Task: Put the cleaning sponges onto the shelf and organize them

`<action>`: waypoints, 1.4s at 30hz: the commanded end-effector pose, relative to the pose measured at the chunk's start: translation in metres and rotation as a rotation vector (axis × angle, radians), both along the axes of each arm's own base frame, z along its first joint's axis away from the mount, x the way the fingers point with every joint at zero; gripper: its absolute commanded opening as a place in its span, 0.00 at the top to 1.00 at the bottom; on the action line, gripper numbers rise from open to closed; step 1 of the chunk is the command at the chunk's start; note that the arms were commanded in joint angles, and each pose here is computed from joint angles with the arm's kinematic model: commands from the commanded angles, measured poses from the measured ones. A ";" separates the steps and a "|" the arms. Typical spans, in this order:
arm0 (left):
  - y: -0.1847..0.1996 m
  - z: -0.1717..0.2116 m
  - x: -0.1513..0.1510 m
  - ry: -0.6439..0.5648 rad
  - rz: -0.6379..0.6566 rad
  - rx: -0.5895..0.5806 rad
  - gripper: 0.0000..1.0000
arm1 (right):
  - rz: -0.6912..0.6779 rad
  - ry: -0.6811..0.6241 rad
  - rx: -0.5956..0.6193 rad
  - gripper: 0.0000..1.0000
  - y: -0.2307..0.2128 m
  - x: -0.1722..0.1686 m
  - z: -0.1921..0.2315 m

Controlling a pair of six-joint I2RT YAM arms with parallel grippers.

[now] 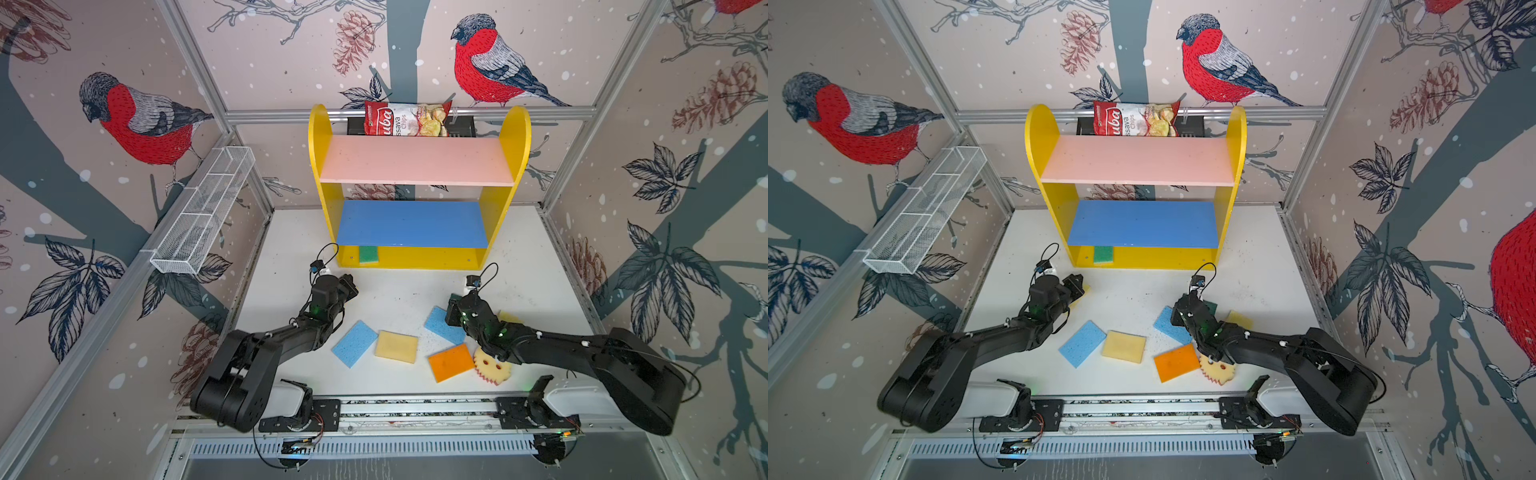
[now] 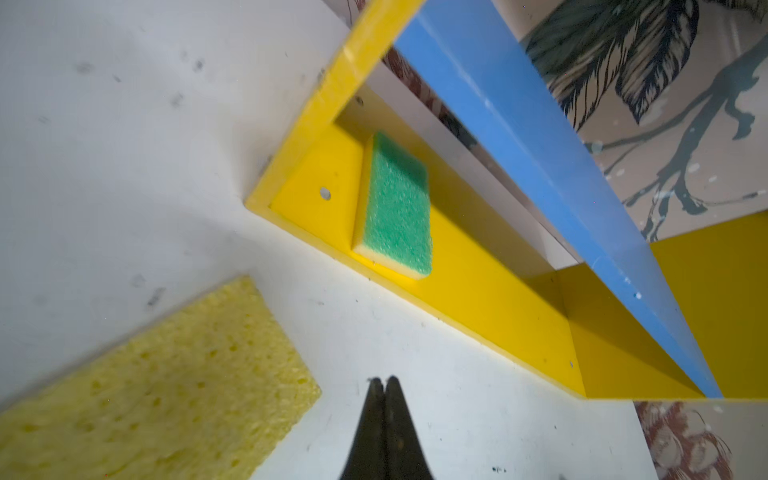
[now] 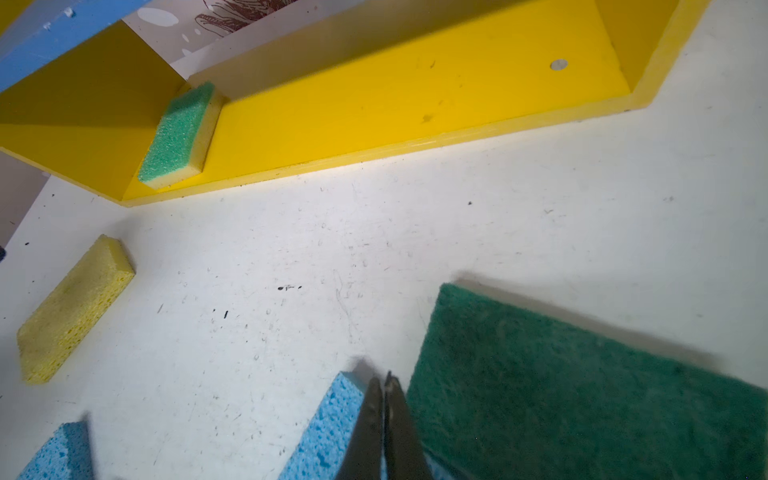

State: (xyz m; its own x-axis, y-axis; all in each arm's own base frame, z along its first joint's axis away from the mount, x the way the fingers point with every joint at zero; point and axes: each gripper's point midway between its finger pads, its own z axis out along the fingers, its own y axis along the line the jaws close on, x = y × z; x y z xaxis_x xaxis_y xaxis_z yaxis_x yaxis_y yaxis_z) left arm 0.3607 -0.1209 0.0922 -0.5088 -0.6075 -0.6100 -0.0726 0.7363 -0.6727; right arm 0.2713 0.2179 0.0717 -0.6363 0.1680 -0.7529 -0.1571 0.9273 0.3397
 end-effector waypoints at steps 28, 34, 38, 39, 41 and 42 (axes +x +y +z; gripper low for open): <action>-0.018 -0.038 0.071 -0.025 0.087 -0.159 1.00 | 0.010 0.001 0.009 0.94 0.016 0.013 -0.004; -0.010 -0.050 0.076 -0.006 0.151 -0.157 1.00 | 0.010 0.016 0.006 0.94 0.015 0.014 -0.011; -0.005 -0.057 0.079 -0.001 0.187 -0.161 1.00 | 0.007 0.024 -0.002 0.94 0.013 0.013 -0.015; -0.005 -0.057 0.080 -0.005 0.190 -0.162 1.00 | 0.006 0.025 -0.004 0.94 0.012 0.013 -0.016; -0.005 -0.061 0.081 0.003 0.191 -0.158 1.00 | 0.004 0.029 -0.007 0.94 0.011 0.013 -0.018; -0.005 -0.062 0.083 0.004 0.194 -0.157 1.00 | 0.003 0.030 -0.008 0.94 0.010 0.014 -0.018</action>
